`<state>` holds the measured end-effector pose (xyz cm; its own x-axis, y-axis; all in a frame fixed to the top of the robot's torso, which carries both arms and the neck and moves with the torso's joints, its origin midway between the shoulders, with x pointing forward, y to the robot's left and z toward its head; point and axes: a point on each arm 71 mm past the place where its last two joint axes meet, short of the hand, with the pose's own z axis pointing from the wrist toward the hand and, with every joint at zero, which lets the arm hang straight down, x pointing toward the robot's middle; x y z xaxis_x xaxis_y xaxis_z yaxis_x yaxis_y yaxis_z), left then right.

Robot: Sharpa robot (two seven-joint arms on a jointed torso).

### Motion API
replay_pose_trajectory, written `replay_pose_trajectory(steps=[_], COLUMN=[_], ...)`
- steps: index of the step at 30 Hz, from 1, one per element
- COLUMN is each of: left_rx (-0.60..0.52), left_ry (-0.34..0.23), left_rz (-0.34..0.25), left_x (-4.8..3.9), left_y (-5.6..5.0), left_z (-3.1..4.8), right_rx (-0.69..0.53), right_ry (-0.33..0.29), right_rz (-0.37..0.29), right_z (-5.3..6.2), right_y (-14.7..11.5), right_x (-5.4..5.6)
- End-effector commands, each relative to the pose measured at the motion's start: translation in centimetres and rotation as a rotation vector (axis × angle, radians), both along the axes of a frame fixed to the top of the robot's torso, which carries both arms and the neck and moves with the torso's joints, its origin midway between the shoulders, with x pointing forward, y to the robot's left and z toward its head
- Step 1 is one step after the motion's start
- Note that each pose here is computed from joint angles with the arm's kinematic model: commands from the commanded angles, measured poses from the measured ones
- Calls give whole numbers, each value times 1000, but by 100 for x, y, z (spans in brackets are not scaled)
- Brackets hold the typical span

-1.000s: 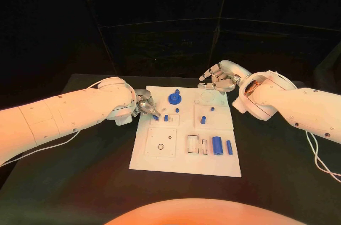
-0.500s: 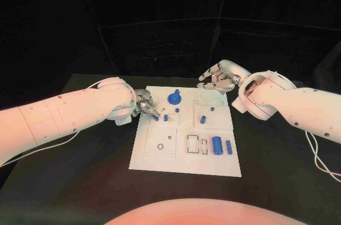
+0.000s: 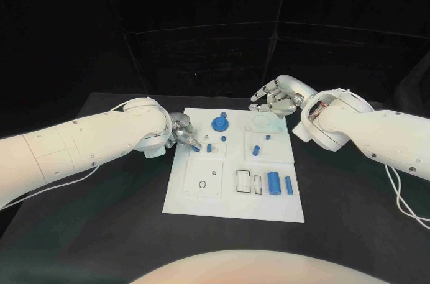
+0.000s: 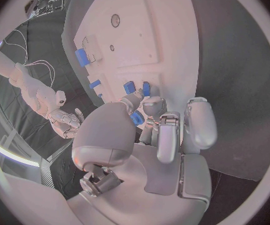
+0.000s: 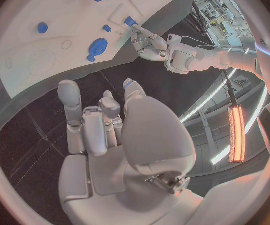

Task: Assemble the parts on the task board

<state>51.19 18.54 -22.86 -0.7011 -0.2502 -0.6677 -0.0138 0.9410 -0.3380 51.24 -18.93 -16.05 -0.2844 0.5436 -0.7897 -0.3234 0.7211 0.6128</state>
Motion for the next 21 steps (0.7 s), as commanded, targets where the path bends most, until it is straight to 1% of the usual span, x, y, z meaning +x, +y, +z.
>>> replay_pose_trajectory(steps=[1, 11, 21], left_rx=[23, 19, 14], left_ry=[19, 16, 6], left_rz=[-8, -12, -3], left_x=[-16, -11, 18], left_y=[6, -14, -19], left_z=[-24, -24, -25], right_rx=[3, 4, 5], right_ry=[-2, -2, -2], right_rz=[9, 9, 10], right_z=[12, 11, 12], right_y=[12, 13, 16], right_x=[-1, 0, 1])
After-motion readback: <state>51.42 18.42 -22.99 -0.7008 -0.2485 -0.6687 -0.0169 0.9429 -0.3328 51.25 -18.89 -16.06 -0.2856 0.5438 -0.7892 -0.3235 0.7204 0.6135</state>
